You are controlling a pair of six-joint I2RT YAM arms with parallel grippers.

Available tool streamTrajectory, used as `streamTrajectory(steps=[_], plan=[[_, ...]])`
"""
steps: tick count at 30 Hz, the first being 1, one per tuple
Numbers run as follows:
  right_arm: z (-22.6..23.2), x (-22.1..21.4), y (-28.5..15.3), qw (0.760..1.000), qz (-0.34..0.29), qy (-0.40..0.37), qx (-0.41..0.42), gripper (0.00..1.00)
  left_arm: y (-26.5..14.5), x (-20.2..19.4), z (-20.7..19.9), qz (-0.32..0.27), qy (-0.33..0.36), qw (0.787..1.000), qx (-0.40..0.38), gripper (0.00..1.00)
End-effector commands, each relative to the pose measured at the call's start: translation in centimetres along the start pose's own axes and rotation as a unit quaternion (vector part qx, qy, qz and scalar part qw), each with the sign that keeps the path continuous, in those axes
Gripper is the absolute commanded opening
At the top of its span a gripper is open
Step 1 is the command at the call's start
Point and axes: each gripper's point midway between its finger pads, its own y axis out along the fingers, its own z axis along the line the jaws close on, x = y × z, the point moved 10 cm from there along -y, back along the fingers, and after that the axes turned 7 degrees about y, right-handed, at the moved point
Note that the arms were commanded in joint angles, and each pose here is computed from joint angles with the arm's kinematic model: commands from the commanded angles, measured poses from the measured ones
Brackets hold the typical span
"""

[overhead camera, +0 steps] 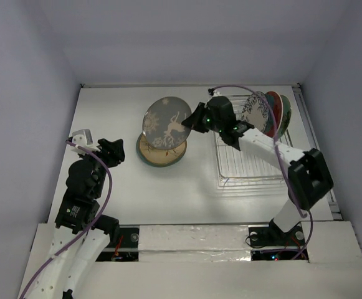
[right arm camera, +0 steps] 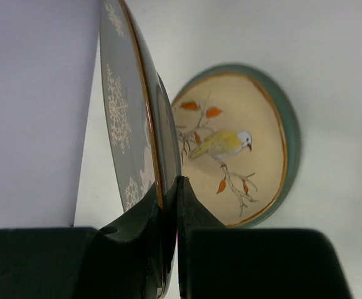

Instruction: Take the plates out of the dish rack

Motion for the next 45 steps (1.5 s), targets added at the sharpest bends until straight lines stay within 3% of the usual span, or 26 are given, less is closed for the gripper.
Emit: streamTrajectory(steps=[1,9,22,24,28,31,38,45], plan=[[6.3,2.5,-0.4,0.980,-0.064,0.056,0.181,0.00,0.2,0.1,-0.2,-0.009,-0.004,1.000,-0.007,0.47],[2.2,-2.6,4.7,0.984,-0.004,0.099,0.147,0.00,0.2,0.2,-0.2,-0.011,-0.004,1.000,-0.008,0.47],[-2.3,-5.9,7.0,0.986,0.025,0.128,0.100,0.01,0.1,0.2,-0.2,-0.012,-0.004,1.000,-0.008,0.47],[-3.1,-6.5,7.1,0.987,0.034,0.130,0.091,0.06,0.0,0.2,-0.2,-0.013,-0.004,1.000,-0.009,0.47],[-4.5,-7.5,7.0,0.989,0.051,0.128,0.059,0.28,0.0,0.2,-0.2,-0.013,-0.004,1.000,-0.009,0.47],[-5.5,-8.2,6.9,0.991,0.069,0.111,0.027,0.51,0.0,0.3,-0.2,-0.014,-0.004,1.000,-0.009,0.47],[-5.9,-7.8,5.6,0.994,0.082,0.028,-0.059,0.73,-0.2,0.4,-0.2,-0.020,-0.006,1.000,-0.011,0.47],[-6.8,-6.4,4.3,0.974,0.108,-0.078,-0.183,0.88,-0.5,0.6,-0.2,-0.028,-0.008,0.999,-0.014,0.47]])
